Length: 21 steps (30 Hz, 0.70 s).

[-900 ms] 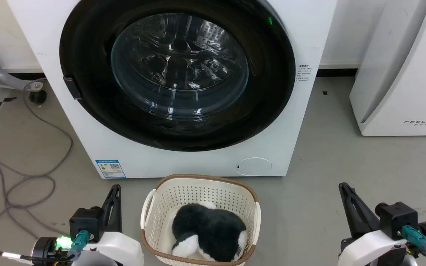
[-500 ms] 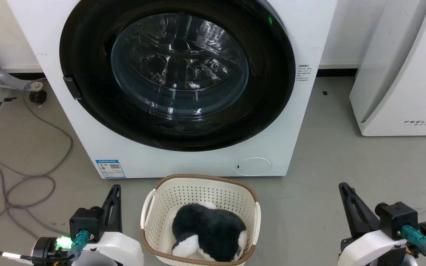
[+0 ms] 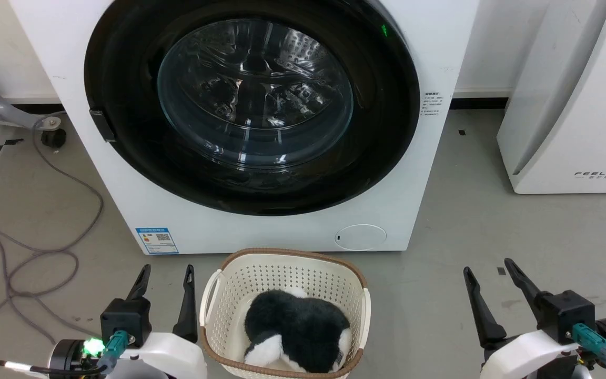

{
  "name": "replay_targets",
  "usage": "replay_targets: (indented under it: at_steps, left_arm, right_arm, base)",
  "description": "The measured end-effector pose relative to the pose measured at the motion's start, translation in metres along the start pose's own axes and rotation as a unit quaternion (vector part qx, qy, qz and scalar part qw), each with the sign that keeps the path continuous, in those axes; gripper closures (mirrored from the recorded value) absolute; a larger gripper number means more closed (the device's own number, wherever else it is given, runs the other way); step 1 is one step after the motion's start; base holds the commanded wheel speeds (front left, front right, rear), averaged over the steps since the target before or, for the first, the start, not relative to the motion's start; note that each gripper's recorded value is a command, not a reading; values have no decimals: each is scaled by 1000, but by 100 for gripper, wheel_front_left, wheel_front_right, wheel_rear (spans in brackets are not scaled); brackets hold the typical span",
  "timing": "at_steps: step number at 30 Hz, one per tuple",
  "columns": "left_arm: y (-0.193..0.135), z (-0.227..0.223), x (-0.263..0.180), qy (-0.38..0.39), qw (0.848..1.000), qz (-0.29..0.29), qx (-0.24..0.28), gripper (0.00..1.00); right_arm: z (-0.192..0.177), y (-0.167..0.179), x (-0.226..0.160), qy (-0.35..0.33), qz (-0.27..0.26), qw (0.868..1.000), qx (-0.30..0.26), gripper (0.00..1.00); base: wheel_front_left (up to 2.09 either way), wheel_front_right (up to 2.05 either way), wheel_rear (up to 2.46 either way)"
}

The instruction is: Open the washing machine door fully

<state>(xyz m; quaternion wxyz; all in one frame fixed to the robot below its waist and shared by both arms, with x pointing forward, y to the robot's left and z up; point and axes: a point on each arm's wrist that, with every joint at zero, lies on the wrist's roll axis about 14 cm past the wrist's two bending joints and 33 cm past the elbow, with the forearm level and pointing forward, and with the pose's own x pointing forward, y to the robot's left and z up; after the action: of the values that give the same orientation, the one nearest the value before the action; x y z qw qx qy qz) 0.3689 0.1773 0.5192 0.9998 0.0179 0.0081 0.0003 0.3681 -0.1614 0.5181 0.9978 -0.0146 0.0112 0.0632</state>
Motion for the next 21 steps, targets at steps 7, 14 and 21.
replay_targets:
  at_steps: [7, 14, 21]
  left_arm:
    - [-3, -1, 0, -2, 1000, -4, -9, 0]
    - [-5, 0, 0, -7, 1000, -8, -16, 0]
    - [-4, -1, -1, -11, 1000, -8, -26, 0]
  right_arm:
    - [0, -1, 0, -5, -1, 1000, 6, 100]
    - [1, -2, -1, -13, -3, 999, 29, 100]
    - [1, -5, 1, -25, -10, 992, 122, 100]
  base:
    - [0, 0, 0]
    - [0, 0, 0]
    - [0, 0, 0]
